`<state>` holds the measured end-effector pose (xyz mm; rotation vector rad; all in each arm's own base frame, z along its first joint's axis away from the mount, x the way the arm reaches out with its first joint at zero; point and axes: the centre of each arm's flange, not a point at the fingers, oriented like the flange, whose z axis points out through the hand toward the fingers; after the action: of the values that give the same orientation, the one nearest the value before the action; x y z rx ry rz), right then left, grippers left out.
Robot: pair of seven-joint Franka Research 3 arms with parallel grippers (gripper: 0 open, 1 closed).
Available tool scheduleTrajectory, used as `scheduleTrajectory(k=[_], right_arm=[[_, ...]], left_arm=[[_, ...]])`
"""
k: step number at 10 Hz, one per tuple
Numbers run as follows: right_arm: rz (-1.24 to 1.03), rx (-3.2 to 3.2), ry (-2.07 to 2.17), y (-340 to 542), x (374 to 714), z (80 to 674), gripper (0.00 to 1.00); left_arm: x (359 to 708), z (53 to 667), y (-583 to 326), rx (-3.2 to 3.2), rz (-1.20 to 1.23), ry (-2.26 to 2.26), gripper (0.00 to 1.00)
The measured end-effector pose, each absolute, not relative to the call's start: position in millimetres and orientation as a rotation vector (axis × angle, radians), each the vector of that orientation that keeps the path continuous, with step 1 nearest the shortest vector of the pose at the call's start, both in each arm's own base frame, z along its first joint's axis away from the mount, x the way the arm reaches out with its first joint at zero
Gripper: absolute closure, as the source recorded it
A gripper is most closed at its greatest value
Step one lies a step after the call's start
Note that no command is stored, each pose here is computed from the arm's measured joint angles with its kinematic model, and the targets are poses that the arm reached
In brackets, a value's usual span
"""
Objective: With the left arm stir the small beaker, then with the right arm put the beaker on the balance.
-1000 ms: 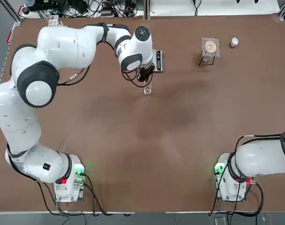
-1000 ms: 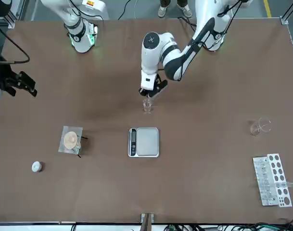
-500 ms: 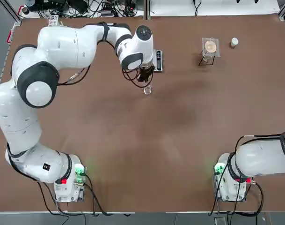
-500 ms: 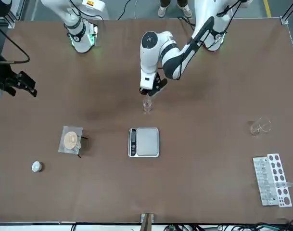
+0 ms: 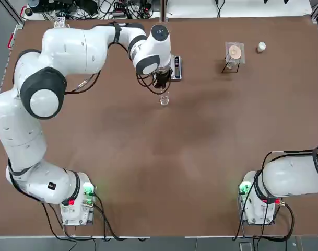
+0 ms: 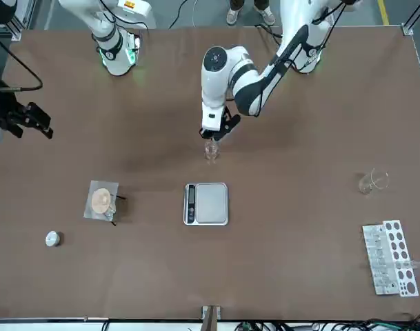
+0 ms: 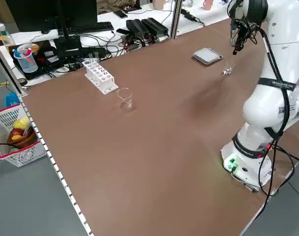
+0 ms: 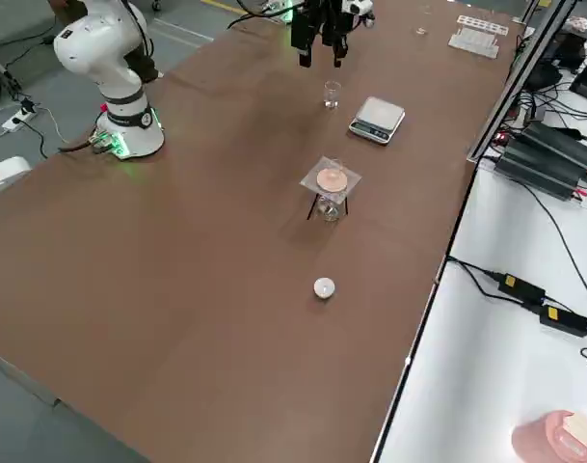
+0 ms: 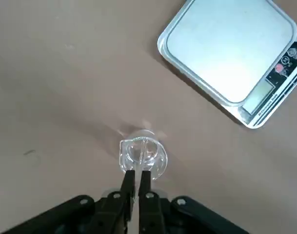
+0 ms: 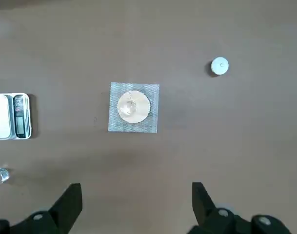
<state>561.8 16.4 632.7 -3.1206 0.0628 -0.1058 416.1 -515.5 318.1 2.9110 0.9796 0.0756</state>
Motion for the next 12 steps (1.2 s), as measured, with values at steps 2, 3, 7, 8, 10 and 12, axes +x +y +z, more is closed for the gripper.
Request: scheduleTrajectory(k=[2, 3, 7, 8, 10, 12], right_arm=[[-0.106, -3.121, 0.063, 16, 562, 633, 0.0], [-0.106, -3.121, 0.063, 16, 562, 633, 0.0], [-0.106, -3.121, 0.063, 16, 562, 633, 0.0], [-0.106, -3.121, 0.062, 16, 562, 633, 0.0], [-0.106, -3.121, 0.063, 16, 562, 633, 0.0], [-0.106, -3.121, 0.063, 16, 562, 633, 0.0]], left_arm=[[416, 316, -517, 2.913, 0.068, 0.977, 0.93], [414, 315, -518, 2.914, 0.065, 0.974, 0.93], [404, 313, -526, 2.931, 0.06, 0.954, 0.93], [406, 316, -526, 2.921, 0.063, 0.964, 0.93], [410, 320, -527, 2.909, 0.067, 0.982, 0.93], [412, 315, -526, 2.917, 0.06, 0.988, 0.93]])
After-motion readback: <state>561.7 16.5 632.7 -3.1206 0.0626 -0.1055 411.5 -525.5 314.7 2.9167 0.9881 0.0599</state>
